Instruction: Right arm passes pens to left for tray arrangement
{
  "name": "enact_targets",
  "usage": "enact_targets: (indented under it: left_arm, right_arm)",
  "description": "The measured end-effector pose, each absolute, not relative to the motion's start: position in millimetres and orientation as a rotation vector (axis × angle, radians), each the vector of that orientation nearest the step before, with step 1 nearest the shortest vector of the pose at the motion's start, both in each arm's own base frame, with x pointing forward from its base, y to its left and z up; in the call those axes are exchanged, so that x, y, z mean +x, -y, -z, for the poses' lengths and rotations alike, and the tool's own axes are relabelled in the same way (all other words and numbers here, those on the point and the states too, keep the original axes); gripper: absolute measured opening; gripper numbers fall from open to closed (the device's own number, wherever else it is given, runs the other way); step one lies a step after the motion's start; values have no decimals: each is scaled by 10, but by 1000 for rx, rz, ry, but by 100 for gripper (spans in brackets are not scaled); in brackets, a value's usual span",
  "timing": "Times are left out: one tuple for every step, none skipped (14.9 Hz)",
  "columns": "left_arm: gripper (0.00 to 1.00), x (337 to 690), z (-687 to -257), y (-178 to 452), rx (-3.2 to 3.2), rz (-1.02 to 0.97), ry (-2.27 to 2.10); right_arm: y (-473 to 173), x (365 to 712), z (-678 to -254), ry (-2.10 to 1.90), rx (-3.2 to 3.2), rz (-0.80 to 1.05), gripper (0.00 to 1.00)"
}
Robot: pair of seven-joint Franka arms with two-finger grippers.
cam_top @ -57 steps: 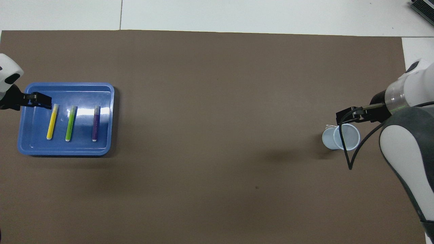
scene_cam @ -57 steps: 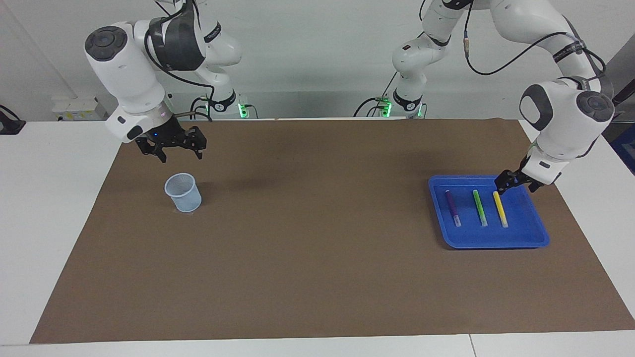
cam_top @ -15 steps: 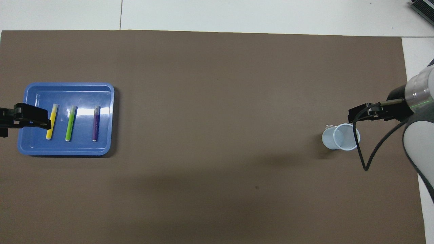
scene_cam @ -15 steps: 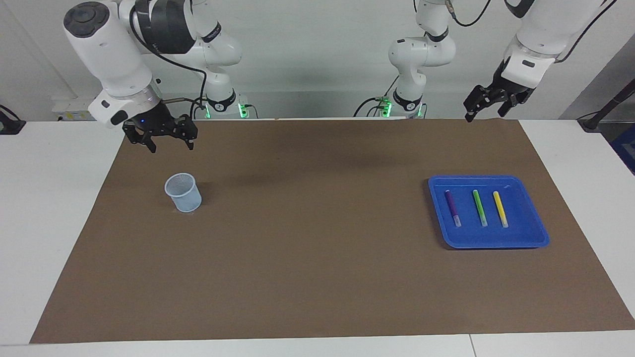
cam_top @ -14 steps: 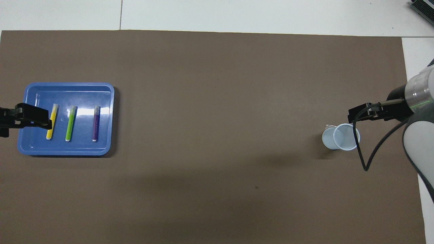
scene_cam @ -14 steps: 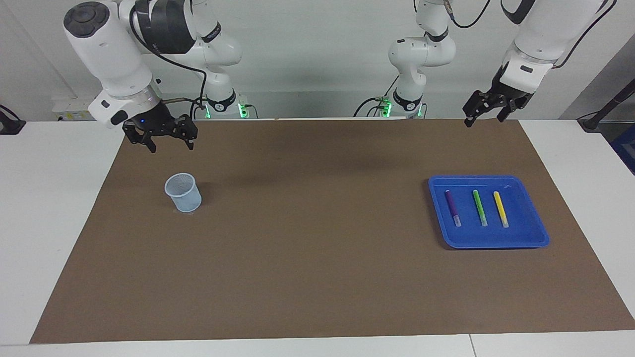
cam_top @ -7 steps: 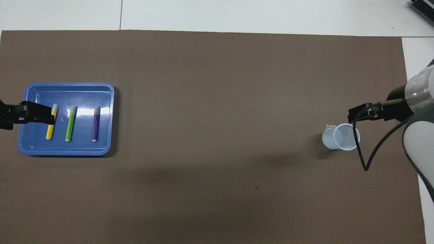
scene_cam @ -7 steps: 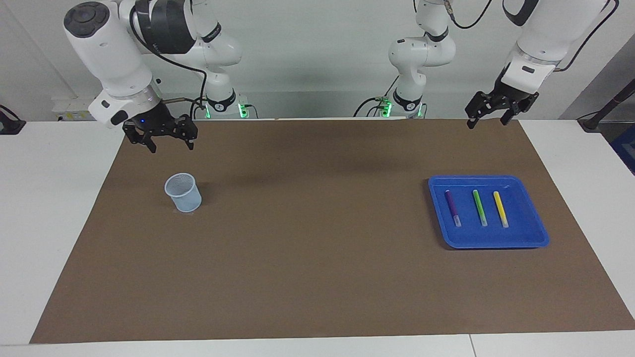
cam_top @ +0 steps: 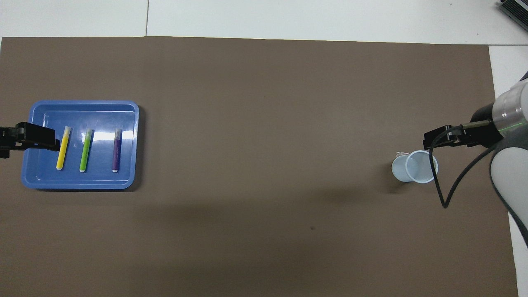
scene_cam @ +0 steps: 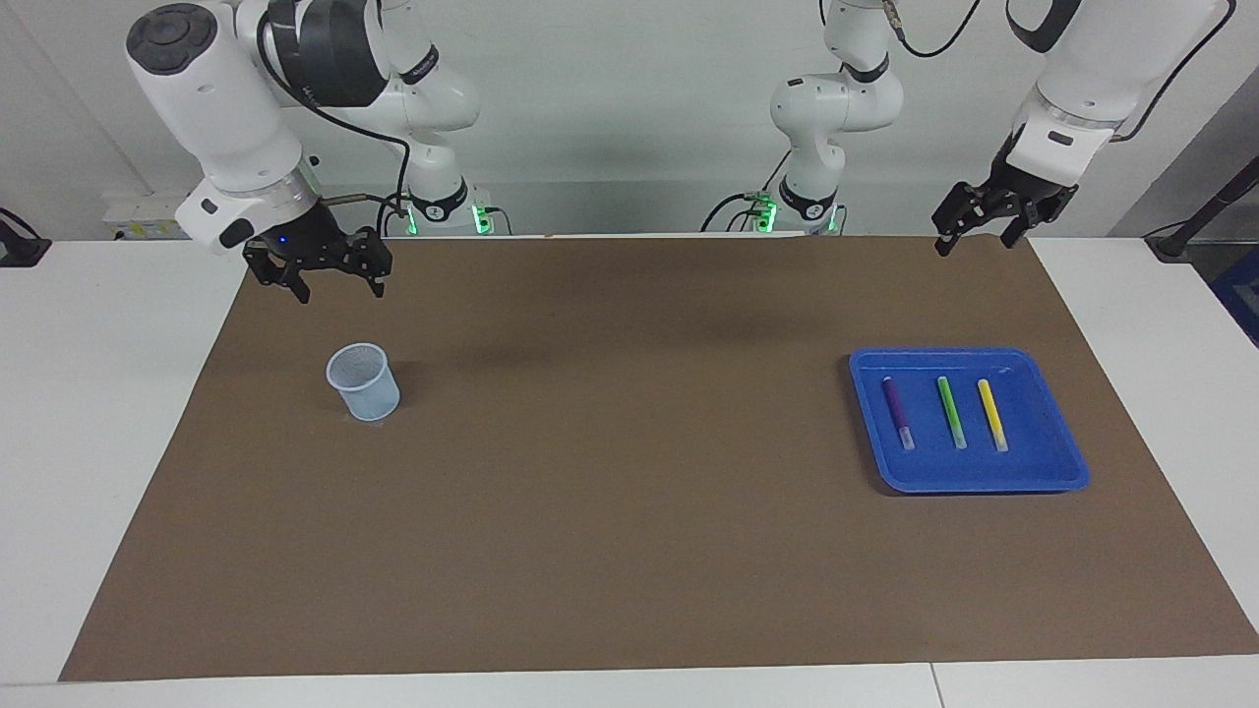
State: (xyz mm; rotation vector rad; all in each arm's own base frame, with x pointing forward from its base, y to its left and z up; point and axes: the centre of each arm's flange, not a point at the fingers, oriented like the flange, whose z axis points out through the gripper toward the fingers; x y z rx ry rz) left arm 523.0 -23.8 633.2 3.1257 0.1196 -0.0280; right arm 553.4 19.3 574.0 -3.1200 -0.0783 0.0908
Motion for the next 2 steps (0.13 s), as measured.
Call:
enact_targets:
  left_arm:
    - [100,5231,-6334,234,3126,26,-121]
    - [100,5233,-6335,232,3125,23,-121]
  right_arm:
    - [-193,5534,-5740,78,-3120,-91,100]
    - [-193,5534,-5740,78,-3120,-91,100]
